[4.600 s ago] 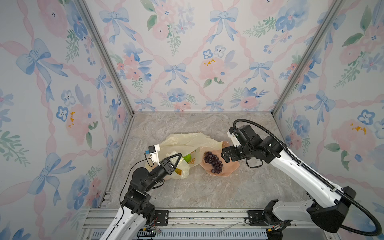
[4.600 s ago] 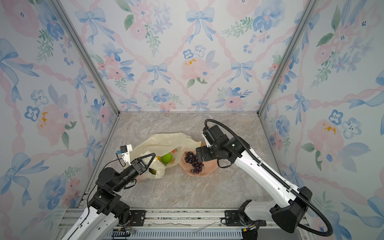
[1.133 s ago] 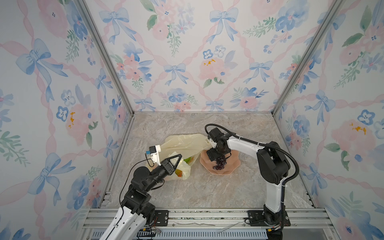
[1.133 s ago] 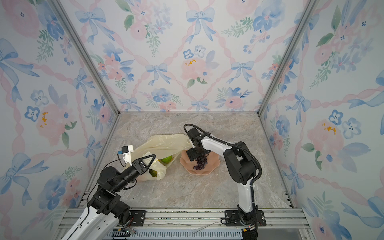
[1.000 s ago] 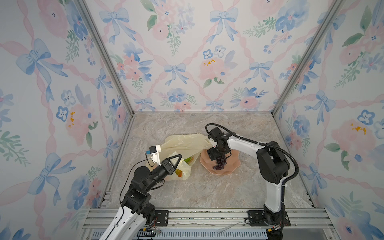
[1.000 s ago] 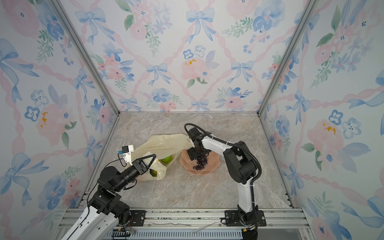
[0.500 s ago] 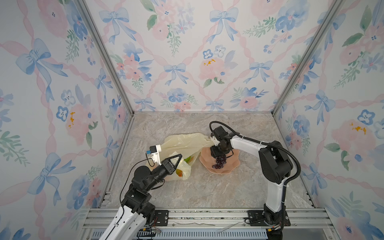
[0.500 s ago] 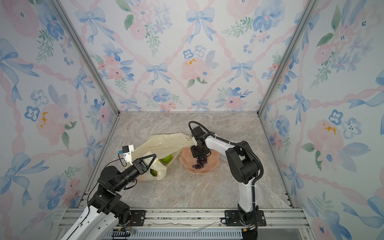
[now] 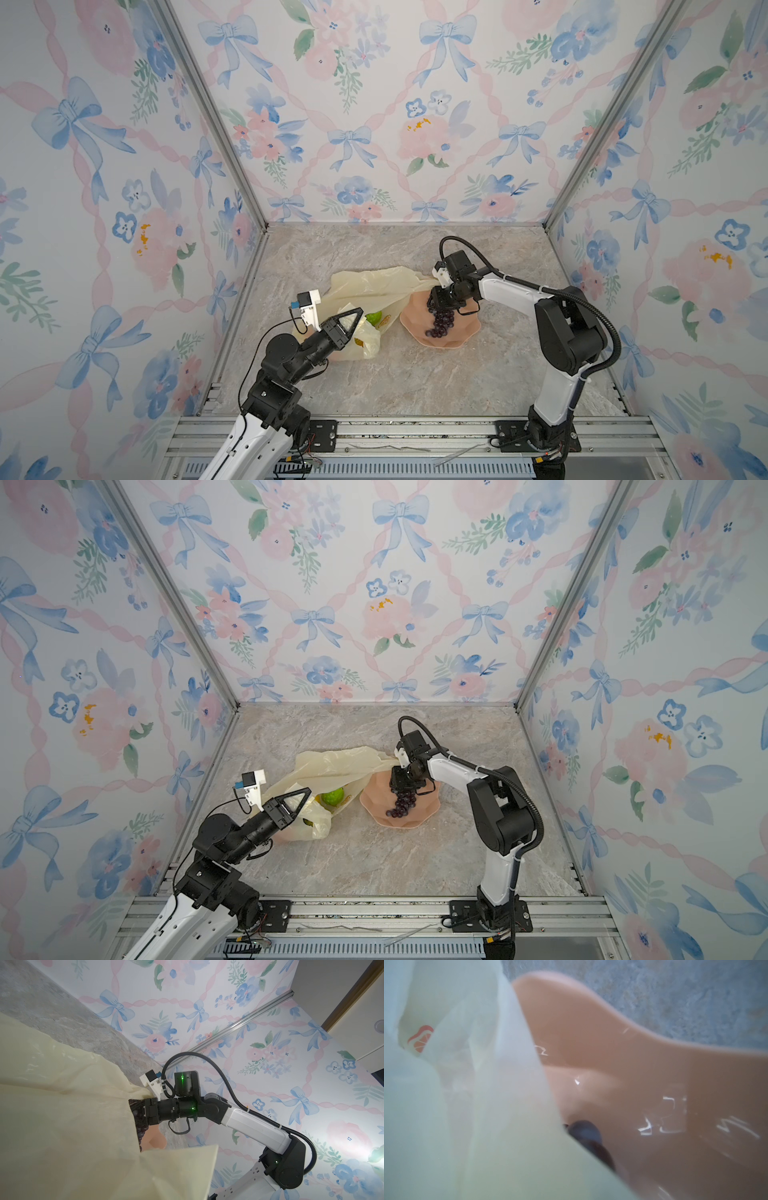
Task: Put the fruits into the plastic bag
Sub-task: 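Lift the grapes with the right gripper while the left gripper releases the bag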
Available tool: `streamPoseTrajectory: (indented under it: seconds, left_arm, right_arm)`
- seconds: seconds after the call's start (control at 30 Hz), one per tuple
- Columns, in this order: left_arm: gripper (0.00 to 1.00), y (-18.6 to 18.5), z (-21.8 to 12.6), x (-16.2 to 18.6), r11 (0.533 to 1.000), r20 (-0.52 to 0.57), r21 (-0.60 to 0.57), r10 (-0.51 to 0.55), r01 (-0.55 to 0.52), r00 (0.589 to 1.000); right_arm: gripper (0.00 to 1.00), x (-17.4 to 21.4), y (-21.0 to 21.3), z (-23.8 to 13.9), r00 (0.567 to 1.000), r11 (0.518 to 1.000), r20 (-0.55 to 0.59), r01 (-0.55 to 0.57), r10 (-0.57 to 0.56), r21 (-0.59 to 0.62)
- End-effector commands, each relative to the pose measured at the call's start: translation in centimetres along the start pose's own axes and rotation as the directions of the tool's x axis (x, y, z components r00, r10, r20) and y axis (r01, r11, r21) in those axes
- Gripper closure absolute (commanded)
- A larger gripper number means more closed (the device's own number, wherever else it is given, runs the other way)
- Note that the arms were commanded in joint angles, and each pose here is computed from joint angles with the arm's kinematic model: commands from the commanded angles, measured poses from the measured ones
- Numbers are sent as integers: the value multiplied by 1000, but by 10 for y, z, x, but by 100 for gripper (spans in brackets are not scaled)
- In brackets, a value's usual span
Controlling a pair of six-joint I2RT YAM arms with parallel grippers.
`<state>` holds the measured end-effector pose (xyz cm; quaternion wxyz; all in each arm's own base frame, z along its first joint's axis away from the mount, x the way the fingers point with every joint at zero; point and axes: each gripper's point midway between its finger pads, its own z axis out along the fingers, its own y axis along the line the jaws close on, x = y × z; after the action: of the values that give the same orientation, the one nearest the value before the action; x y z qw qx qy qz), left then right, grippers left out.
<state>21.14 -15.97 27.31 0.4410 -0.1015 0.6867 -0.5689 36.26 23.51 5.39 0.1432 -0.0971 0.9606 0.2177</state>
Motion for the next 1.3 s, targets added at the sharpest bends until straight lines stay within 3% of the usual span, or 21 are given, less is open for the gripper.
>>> streamPoseTrajectory:
  seconds: [0.0,0.23,0.43,0.83,1.03,1.13,1.27]
  left_arm:
    - [100,-2,-3,-6,1000,26,1,17,-17,1000]
    - [100,-4,-3,-7,1000,30,6,18,-18,999]
    - [100,-9,-1,-13,1000,50,14,26,-27,998]
    - [100,-21,8,-29,996,79,7,86,-87,993]
    - [100,-25,10,-33,992,80,-9,125,-124,989]
    - [100,-29,3,-44,981,110,-56,189,-183,976]
    - [100,-32,-28,-73,944,225,-219,294,-246,929]
  right_arm:
    - [64,-13,12,-18,995,988,61,-72,81,-135]
    - [69,-18,20,-32,985,958,72,-132,155,-255]
    - [69,-15,36,-56,990,949,66,-102,127,-299]
    - [68,-3,49,-108,998,968,39,-31,42,-249]
    - [65,-4,72,-129,999,941,-4,-36,37,-338]
    - [66,-2,70,-132,999,953,-33,-23,13,-302]
    - [64,2,51,-129,999,980,-34,-12,5,-201]
